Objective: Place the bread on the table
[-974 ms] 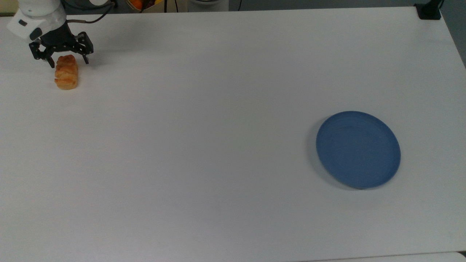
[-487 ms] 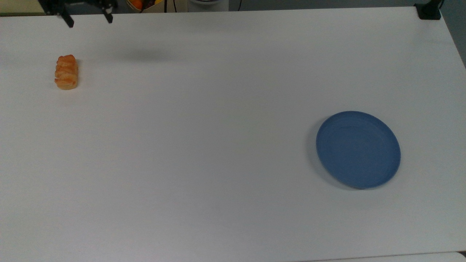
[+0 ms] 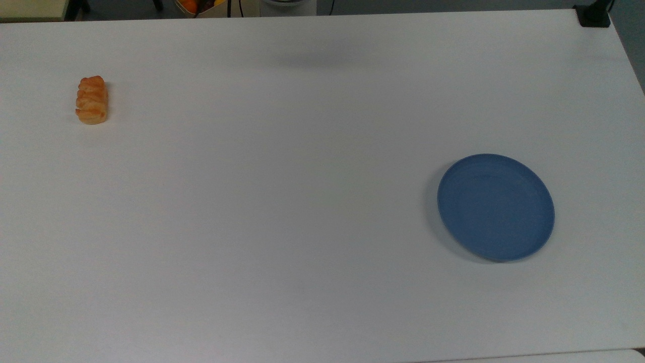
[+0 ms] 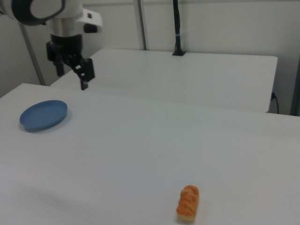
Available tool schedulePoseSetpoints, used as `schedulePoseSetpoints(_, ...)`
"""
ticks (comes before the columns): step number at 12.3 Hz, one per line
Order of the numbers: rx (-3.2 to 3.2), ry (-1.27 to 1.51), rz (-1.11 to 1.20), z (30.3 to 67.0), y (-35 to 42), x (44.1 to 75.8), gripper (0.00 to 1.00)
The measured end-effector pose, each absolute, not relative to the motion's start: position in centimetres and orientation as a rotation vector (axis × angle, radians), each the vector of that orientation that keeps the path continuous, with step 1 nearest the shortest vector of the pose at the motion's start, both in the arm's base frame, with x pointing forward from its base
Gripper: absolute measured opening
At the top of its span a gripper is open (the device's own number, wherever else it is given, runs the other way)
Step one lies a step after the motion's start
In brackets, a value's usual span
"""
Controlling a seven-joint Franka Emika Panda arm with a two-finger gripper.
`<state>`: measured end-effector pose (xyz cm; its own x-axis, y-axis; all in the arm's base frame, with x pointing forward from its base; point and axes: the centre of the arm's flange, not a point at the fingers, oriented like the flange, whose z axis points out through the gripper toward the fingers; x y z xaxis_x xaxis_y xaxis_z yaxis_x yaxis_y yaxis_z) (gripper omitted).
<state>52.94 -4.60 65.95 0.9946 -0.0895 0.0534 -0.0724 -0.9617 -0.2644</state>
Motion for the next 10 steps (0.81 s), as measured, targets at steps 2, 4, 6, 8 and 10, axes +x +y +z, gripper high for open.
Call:
schedulePoseSetpoints(2, -2.874, 0.092, -0.074, 66.3, 0.1, 52.9, 1.0)
schedulePoseSetpoints(4, -2.89, 0.008, -0.045, 65.8, 3.7, 52.9, 1.0)
schedulePoseSetpoints(6, -2.96, -0.067, -0.06, 64.8, 6.1, 53.2, 1.0)
schedulePoseSetpoints(8, -2.988, -0.099, -0.13, 63.1, 7.4, 54.3, 1.0)
schedulePoseSetpoints(10, -3.035, -0.132, -0.203, 61.9, 6.6, 55.4, 1.0)
